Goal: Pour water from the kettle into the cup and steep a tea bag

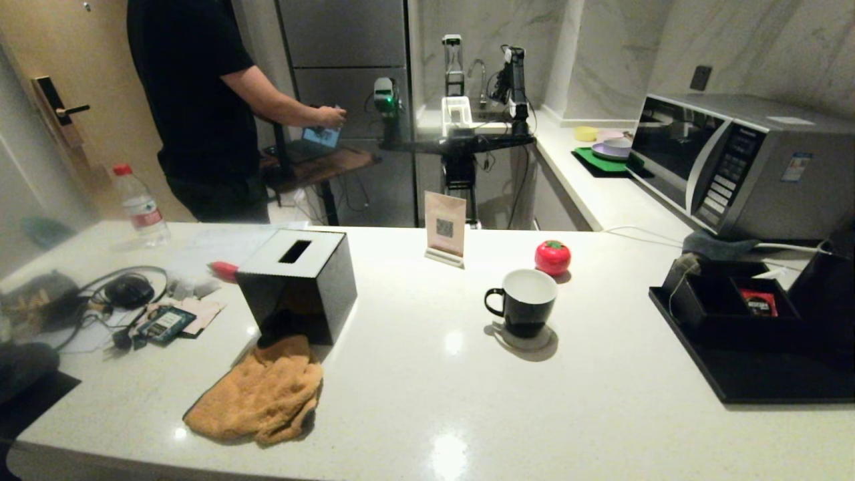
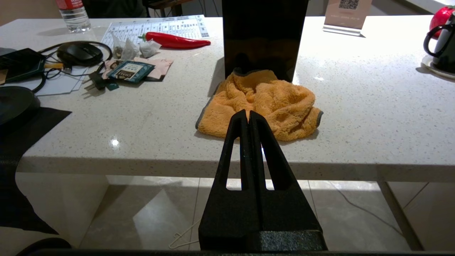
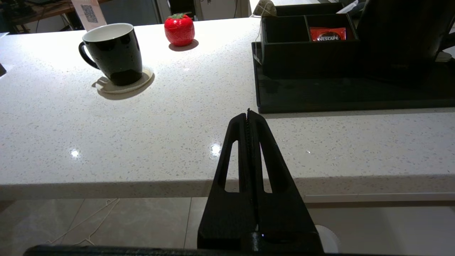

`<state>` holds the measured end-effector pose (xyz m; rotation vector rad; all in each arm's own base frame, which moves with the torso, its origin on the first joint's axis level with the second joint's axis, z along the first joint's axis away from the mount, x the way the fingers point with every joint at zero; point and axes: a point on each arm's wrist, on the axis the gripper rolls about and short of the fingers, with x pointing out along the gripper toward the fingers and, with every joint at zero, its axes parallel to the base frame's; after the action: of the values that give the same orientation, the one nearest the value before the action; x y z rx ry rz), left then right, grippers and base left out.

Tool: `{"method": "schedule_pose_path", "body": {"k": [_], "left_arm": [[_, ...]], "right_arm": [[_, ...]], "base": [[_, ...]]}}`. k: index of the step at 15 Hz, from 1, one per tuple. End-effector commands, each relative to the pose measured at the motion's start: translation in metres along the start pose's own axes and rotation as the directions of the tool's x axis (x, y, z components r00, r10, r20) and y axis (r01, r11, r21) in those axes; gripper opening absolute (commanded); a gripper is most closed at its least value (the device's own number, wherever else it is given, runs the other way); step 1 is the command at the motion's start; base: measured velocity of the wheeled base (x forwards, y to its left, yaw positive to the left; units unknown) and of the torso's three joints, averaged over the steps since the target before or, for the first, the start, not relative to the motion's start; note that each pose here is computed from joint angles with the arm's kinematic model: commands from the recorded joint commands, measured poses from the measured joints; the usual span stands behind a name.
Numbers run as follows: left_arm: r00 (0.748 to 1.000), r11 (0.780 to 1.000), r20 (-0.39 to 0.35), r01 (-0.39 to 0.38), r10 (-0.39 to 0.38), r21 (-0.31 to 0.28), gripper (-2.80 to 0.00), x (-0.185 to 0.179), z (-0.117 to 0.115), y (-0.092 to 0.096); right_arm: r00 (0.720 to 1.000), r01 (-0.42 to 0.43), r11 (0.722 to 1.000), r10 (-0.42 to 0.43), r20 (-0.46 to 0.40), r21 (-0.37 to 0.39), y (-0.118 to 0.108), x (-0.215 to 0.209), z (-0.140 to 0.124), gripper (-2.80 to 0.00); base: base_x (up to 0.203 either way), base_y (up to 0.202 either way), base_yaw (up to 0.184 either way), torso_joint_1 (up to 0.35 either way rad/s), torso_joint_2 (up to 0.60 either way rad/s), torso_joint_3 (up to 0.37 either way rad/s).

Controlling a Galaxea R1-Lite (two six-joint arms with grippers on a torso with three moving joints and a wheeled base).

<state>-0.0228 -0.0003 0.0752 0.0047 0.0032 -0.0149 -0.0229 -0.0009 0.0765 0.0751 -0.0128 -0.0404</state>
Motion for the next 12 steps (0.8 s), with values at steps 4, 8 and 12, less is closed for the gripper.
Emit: {"method": "schedule_pose_path", "body": {"k": [4,8,12], "left_arm": [[1.0,1.0,-0.001,0.0,0.0,0.001,-2.8,0.0001,0.0,0.0],[1.0,1.0,-0.001,-0.001,0.001,0.001,-2.8,0.0001,0.0,0.0],[1.0,1.0,-0.002,0.0,0.0,0.001,-2.8,0.0001,0.0,0.0]], "right_arm": [[1.0,0.001,1.0,-0.001,0.0,0.0,0.0,0.0001,0.0001,-2.8],[1.0,0.001,1.0,-0.001,0.0,0.0,0.0,0.0001,0.0001,-2.8],[1.0,0.001,1.0,-0.001,0.0,0.0,0.0,0.0001,0.0001,-2.8]], "base": [[0.0,0.0,0.0,0.0,0.0,0.0],[0.0,0.0,0.0,0.0,0.0,0.0],[0.0,0.0,0.0,0.0,0.0,0.0]]}}
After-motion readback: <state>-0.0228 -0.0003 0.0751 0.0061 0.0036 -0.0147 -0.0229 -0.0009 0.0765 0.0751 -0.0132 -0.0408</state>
